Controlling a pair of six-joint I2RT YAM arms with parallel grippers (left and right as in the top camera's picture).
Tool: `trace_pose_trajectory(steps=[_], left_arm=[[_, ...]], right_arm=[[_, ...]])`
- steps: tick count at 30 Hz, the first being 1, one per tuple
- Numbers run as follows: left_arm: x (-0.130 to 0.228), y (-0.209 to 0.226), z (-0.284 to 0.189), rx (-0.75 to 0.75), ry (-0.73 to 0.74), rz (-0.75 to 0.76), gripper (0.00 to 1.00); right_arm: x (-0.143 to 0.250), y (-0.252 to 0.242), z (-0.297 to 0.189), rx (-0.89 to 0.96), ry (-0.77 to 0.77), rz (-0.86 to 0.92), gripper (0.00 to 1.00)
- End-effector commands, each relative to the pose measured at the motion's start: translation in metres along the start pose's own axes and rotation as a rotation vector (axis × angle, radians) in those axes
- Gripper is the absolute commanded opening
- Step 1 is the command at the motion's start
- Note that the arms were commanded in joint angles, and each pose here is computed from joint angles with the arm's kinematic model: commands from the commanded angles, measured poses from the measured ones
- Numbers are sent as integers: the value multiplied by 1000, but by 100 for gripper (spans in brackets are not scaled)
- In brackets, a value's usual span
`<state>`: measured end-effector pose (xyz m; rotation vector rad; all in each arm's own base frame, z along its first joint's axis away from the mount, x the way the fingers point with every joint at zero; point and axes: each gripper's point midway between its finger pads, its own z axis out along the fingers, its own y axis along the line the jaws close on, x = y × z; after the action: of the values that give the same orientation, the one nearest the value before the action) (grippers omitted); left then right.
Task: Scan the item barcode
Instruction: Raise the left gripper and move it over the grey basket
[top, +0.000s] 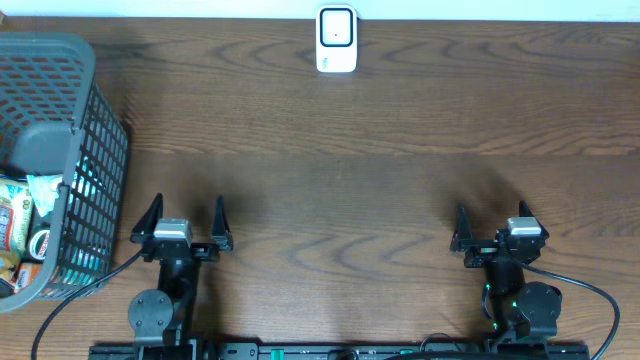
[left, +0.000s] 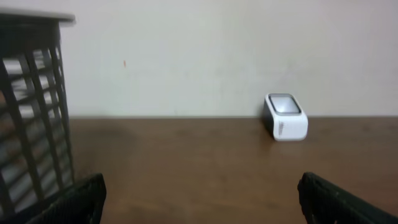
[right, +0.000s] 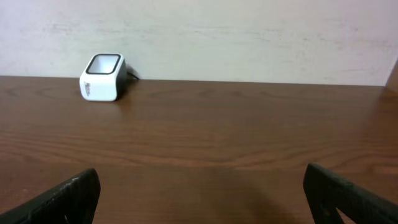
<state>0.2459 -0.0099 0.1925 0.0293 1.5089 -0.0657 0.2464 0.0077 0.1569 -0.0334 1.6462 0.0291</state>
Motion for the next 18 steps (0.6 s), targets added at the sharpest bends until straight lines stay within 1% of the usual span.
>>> trace_pose_trajectory(steps=[1,7,11,13,18], left_arm=[[-16,2,-1,-10,-77,80,98],[-83,-1,-15,-34,-353,211,97],[-117,-2,-31,-55,-505,246,97],[-127,-3,-36,-61,-545,247,97],[-146,-4,-44,-64,-589,249,98]], right_arm=[[1,2,0,-10,0,17,99],[1,2,0,-10,0,17,99],[1,2,0,-10,0,17,99],[1,2,0,-10,0,17,99],[1,2,0,-10,0,17,99]])
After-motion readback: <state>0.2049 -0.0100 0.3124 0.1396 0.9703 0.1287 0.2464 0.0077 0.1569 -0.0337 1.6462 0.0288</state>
